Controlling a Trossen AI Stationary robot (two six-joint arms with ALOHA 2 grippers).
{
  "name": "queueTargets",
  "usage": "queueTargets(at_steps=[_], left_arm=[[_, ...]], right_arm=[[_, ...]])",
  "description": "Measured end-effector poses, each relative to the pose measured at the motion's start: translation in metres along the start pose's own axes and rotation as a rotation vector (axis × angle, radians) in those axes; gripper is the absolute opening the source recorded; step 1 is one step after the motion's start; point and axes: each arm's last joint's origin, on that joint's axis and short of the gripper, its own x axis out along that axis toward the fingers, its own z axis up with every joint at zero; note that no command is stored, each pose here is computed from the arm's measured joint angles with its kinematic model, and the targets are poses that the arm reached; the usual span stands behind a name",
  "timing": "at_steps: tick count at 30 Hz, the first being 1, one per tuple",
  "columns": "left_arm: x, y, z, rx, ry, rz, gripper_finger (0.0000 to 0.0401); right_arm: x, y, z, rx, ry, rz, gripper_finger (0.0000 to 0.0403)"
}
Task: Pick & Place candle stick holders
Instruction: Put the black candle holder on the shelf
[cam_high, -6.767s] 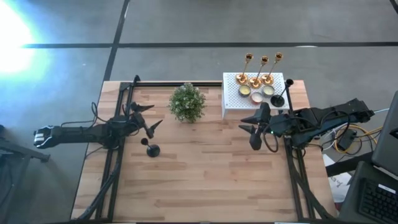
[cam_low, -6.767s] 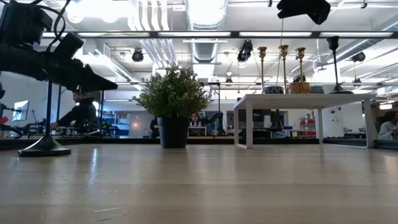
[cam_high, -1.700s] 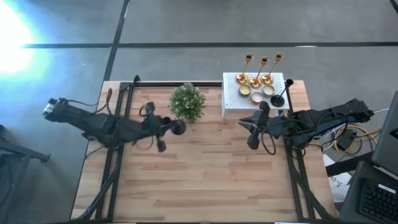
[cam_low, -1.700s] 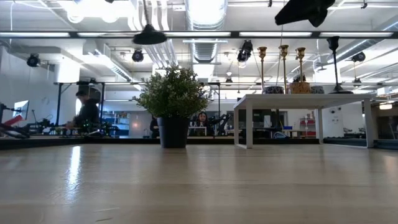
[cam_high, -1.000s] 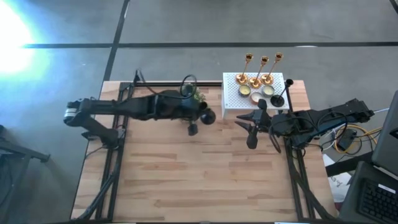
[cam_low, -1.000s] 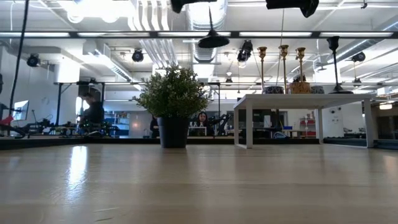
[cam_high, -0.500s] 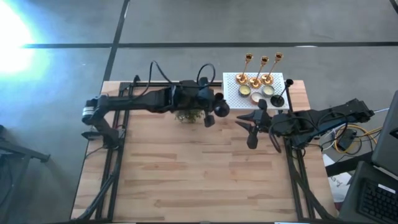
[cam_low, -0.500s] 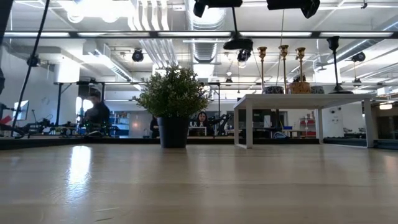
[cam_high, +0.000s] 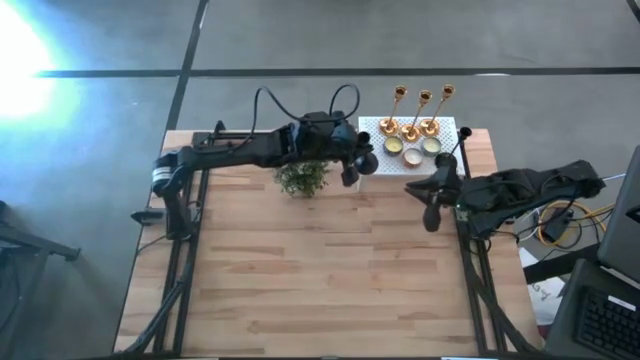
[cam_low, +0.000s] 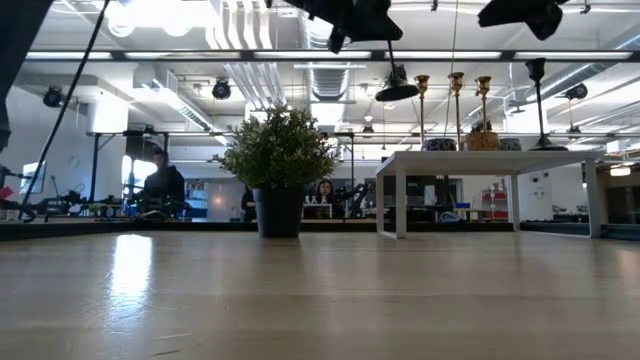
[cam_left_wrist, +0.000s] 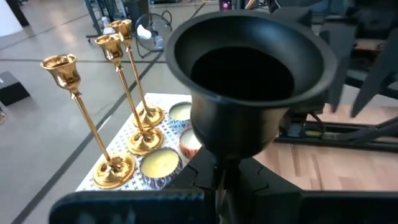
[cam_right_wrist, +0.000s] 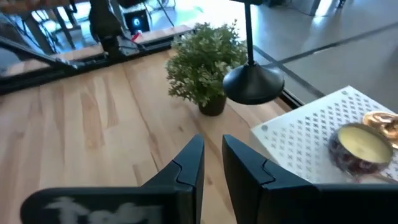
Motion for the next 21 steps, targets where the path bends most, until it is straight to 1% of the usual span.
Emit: queueTargets(at_steps=[5, 10, 14, 18, 21], left_arm=[[0.019, 0.007, -0.003, -0.026, 0.017, -0.003, 0.0017], [0.036, 0.017, -0.005, -0.051, 0.028, 0.017, 0.0017], [0.048, 0.022, -0.010, -0.068, 0.039, 0.017, 0.0017], [0.056, 0.027, -0.015, -0.093, 0.056, 0.023, 0.0017], [0.058, 0.029, -0.018, -0.112, 0.062, 0.028, 0.0017]], right_arm=[[-0.019, -0.015, -0.003, 0.034, -0.053, 0.023, 0.0043], [-0.033, -0.026, -0.008, 0.034, -0.080, 0.081, 0.0044], [-0.044, -0.035, -0.012, 0.040, -0.090, 0.086, 0.0043], [-0.051, -0.041, -0.014, 0.047, -0.105, 0.094, 0.0045], [-0.054, -0.044, -0.014, 0.030, -0.121, 0.099, 0.0043]])
